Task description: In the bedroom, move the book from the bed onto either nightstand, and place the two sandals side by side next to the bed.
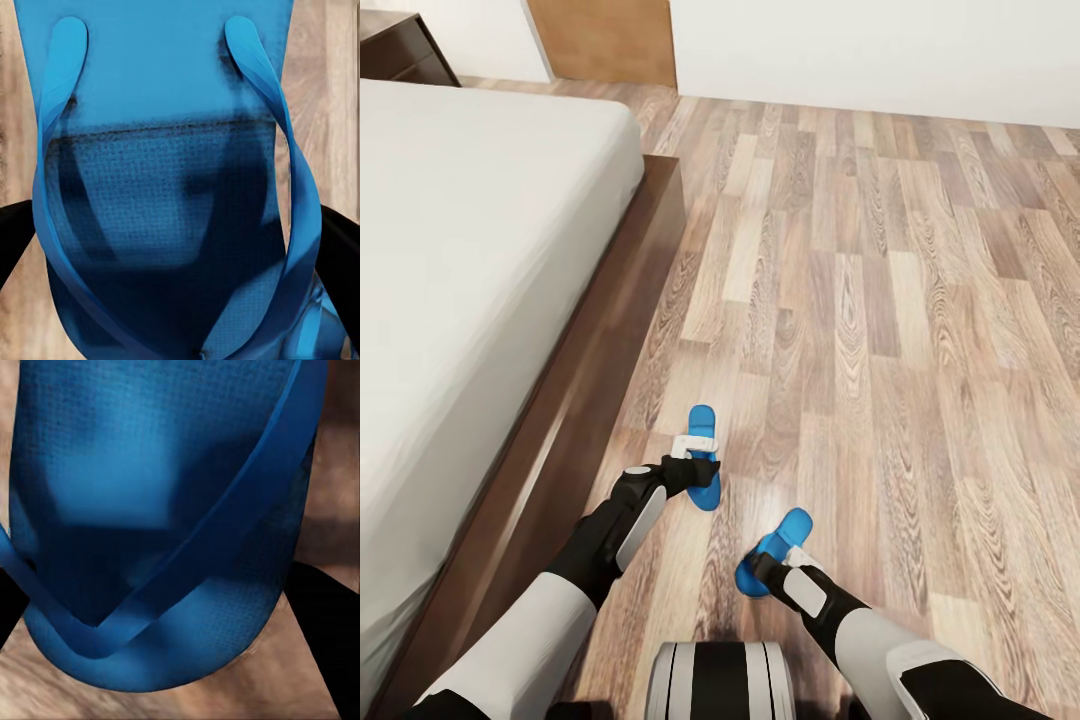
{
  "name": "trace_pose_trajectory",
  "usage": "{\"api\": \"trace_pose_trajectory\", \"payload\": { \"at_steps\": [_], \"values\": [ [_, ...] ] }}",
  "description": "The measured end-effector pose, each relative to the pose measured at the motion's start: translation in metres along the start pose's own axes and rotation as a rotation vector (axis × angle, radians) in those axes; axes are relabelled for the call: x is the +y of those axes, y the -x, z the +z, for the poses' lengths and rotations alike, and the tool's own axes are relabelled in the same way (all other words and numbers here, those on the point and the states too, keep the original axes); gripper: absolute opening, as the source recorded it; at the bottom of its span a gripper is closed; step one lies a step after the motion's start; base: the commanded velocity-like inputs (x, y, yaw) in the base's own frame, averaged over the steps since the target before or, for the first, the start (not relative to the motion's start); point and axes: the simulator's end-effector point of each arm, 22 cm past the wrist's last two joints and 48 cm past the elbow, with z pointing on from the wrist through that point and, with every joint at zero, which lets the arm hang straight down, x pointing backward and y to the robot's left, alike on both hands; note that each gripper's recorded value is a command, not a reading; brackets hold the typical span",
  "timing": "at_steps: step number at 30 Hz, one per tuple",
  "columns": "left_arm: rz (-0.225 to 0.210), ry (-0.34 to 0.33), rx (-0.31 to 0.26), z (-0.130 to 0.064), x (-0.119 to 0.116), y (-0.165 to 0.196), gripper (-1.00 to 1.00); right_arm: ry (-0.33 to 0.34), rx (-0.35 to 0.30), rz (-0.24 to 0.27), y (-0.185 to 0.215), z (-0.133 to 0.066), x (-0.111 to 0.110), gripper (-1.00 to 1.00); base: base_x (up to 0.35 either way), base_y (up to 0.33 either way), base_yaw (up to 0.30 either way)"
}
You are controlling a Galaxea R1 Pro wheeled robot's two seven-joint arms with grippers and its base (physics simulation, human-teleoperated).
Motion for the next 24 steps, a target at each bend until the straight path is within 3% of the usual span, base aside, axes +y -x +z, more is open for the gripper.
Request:
{"api": "trace_pose_trajectory", "payload": {
  "at_steps": [16,24],
  "values": [
    [0.025,0.001,-0.06,-0.026,-0.01,0.034,-1.0,0.035,-0.055,-0.01,0.022,-0.024,0.02,-1.0,0.0,0.0,0.0],
    [0.036,0.006,-0.088,-0.039,-0.014,0.051,-1.0,0.052,-0.139,-0.003,0.046,-0.039,0.031,-1.0,0.0,0.0,0.0]
  ]
}}
